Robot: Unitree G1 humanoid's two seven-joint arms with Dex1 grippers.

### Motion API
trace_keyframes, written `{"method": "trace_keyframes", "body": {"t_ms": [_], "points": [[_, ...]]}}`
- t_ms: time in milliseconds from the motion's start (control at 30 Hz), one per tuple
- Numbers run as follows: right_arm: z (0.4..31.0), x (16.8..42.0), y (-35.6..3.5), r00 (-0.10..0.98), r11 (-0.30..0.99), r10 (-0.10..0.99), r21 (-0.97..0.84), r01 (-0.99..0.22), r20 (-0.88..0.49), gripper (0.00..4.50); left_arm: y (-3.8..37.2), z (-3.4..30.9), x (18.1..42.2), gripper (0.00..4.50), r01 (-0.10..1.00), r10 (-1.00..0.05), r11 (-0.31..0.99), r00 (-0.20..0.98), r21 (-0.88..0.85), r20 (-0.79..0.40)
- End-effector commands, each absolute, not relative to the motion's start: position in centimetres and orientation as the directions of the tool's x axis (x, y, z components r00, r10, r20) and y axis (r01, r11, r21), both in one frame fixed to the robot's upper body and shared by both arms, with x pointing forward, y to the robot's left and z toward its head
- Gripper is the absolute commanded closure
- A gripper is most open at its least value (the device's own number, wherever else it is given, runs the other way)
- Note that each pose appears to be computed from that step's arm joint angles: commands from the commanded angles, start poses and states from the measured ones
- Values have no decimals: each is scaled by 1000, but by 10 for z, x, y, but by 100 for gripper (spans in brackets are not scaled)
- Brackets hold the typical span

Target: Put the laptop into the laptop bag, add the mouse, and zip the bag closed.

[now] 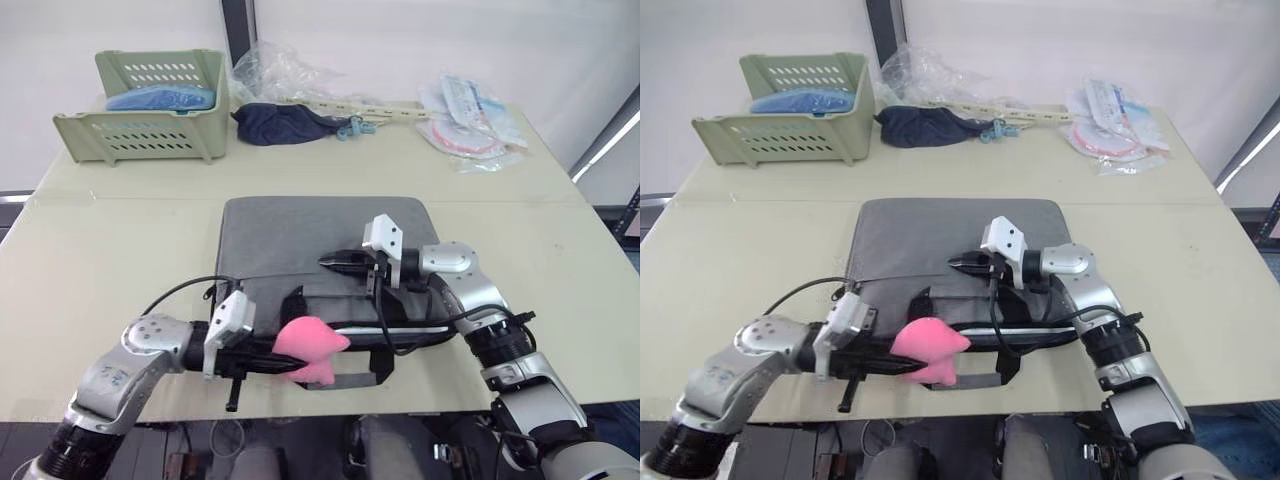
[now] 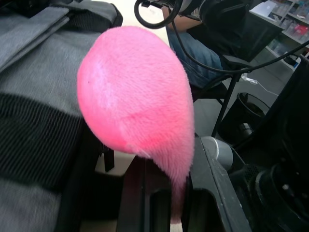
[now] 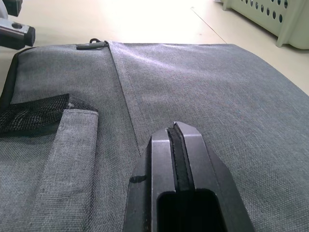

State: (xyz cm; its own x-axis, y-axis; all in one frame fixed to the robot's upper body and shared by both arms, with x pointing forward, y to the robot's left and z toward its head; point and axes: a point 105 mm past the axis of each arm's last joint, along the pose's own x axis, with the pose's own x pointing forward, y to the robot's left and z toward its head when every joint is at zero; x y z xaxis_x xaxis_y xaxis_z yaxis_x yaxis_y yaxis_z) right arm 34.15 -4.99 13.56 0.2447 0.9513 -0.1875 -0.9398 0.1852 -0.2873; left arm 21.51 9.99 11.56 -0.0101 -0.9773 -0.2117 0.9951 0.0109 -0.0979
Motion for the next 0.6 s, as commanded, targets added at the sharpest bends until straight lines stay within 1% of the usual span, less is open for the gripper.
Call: {"method": "trace_keyframes", "body": {"t_ms": [33, 267, 367, 467, 533, 600], "points": [[74, 342, -68, 290, 254, 887, -146, -956, -359, 450, 74, 122, 210, 448, 995, -980, -91, -98, -46, -175], [73, 341, -69, 292, 257, 886, -143, -956, -360, 450, 37, 123, 211, 448, 984, -978, -169, -173, -48, -115], [71, 340, -69, 290, 256, 886, -139, -957, -363, 450, 22, 125, 215, 448, 982, -978, -180, -185, -60, -99], [71, 339, -69, 287, 253, 886, -139, -957, -364, 450, 18, 126, 218, 448, 977, -972, -199, -206, -77, -113], [71, 339, -69, 287, 252, 886, -141, -957, -365, 450, 25, 126, 219, 448, 976, -969, -198, -210, -94, -130], [72, 340, -69, 291, 255, 885, -143, -956, -363, 450, 39, 126, 216, 376, 972, -964, -198, -216, -125, -157]]}}
